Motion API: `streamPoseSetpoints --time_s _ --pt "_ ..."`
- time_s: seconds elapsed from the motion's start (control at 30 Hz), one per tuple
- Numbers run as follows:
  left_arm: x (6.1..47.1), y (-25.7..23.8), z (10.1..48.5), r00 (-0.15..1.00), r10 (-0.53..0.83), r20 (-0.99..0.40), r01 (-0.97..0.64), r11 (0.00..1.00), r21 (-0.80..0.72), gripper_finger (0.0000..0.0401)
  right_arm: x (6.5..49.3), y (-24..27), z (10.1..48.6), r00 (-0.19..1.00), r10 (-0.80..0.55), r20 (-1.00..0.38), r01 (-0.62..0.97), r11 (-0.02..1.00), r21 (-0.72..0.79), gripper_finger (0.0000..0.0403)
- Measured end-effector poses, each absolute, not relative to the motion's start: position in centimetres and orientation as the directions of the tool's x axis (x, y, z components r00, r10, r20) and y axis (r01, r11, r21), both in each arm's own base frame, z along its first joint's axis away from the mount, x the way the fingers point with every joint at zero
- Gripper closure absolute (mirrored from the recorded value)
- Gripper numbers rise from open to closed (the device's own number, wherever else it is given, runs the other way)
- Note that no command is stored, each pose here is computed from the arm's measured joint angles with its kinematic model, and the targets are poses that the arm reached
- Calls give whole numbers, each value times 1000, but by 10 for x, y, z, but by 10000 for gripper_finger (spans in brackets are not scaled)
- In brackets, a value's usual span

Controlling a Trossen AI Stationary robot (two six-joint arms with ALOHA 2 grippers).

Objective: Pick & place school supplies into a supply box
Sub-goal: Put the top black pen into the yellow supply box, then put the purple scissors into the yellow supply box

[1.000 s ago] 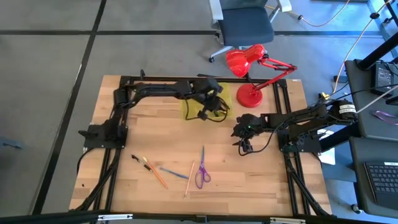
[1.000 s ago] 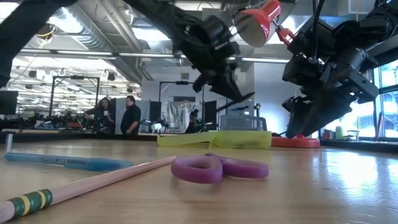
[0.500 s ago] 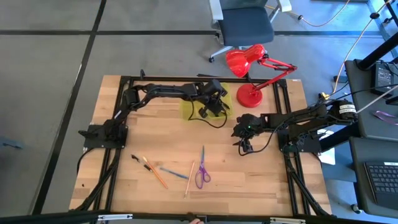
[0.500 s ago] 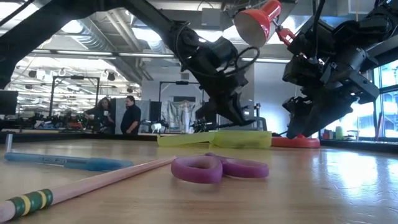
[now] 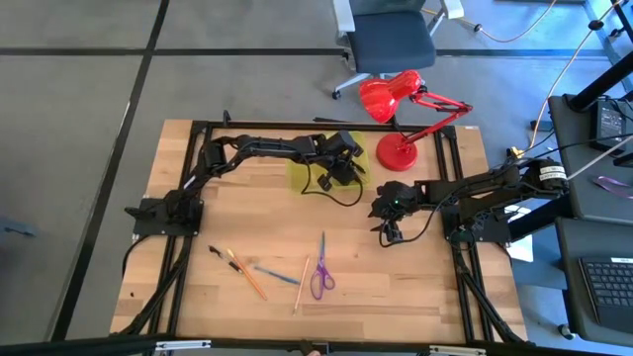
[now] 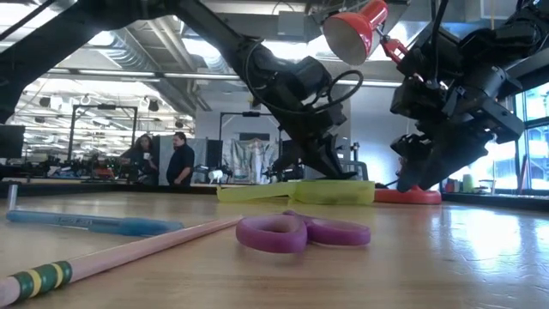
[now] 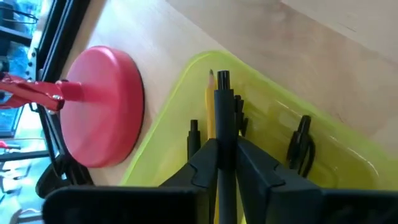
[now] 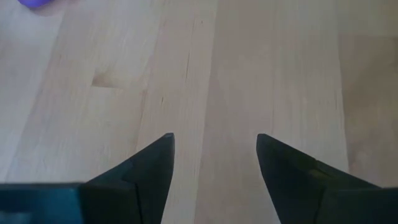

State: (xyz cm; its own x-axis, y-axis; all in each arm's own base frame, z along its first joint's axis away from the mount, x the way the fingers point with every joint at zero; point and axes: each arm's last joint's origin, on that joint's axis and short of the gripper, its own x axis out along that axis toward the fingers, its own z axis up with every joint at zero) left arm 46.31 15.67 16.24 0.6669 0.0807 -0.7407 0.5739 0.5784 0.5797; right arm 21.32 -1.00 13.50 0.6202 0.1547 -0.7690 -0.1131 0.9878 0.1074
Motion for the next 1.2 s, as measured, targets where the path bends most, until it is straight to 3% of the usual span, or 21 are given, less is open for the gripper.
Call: streamPoseSetpoints --time_s 0.6,0.73,0.83,0.93,1.03,1.2 --pt "465 159 165 692 94 -716 457 710 535 288 212 -10 134 613 155 -774 -86 988 130 173" --pt "461 159 172 647 205 -734 428 699 573 271 212 -10 134 610 156 -777 -70 987 143 173" --pt "452 157 202 650 248 -718 359 733 577 267 213 -10 134 613 159 -774 -52 986 161 173" --pt "432 156 238 673 151 -724 291 846 446 268 214 -10 136 626 165 -762 20 974 226 173" --pt "405 153 269 689 -38 -724 327 908 263 271 217 -10 138 656 169 -735 107 944 312 173" --pt "359 137 296 712 -414 -567 488 873 -25 271 223 -9 147 678 212 -703 75 932 353 173"
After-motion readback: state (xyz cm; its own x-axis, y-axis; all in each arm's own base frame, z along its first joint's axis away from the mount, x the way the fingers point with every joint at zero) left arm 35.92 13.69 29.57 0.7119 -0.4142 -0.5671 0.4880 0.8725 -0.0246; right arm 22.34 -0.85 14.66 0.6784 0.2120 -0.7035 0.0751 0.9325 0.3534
